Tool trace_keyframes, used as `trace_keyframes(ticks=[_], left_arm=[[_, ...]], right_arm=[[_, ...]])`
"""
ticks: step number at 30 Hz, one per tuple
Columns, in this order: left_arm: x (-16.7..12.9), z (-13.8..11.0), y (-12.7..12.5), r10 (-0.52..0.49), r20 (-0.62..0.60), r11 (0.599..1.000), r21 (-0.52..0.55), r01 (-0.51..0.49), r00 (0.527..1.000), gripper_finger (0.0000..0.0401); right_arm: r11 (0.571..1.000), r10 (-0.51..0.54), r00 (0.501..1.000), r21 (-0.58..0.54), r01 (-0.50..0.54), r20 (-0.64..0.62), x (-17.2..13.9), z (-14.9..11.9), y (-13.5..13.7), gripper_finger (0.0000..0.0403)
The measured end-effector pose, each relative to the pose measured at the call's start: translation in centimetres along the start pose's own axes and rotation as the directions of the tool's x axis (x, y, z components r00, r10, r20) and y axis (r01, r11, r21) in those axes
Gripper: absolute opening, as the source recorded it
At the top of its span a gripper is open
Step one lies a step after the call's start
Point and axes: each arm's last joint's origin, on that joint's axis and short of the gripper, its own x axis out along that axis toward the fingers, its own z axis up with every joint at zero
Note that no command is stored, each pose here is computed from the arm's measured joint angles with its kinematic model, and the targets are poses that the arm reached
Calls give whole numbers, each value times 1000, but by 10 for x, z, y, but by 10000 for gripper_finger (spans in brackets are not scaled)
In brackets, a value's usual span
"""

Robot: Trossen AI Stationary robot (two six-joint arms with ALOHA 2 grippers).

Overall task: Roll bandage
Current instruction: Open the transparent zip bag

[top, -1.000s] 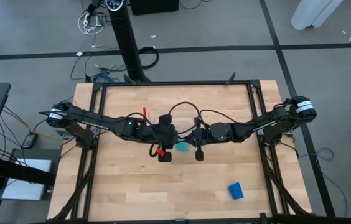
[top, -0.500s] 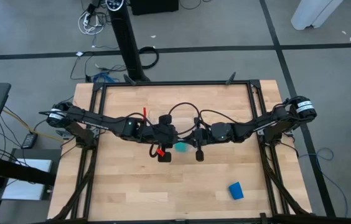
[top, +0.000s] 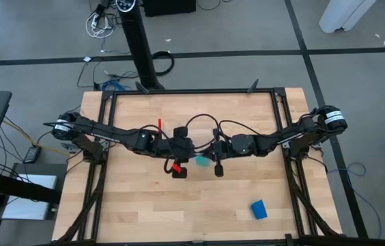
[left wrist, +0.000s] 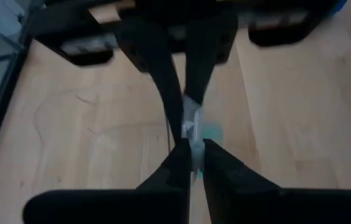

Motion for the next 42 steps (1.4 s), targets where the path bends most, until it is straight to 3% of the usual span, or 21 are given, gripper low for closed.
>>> trace_keyframes(ticks=[18, 30, 42], left_arm=[[11, -16, -3, 0, -69, 1000, -12, -1, 998, 29], [-1, -3, -4, -10, -82, 1000, -24, 8, 997, 29], [-1, 0, -6, -2, -52, 1000, -25, 1, 999, 29]], right_arm=[[999, 31, 999, 10, -30, -28, -1, -3, 4, 3], [997, 63, 998, 38, -64, 23, -26, 25, 7, 91], [1000, 19, 998, -7, -19, 63, -7, 12, 12, 96]])
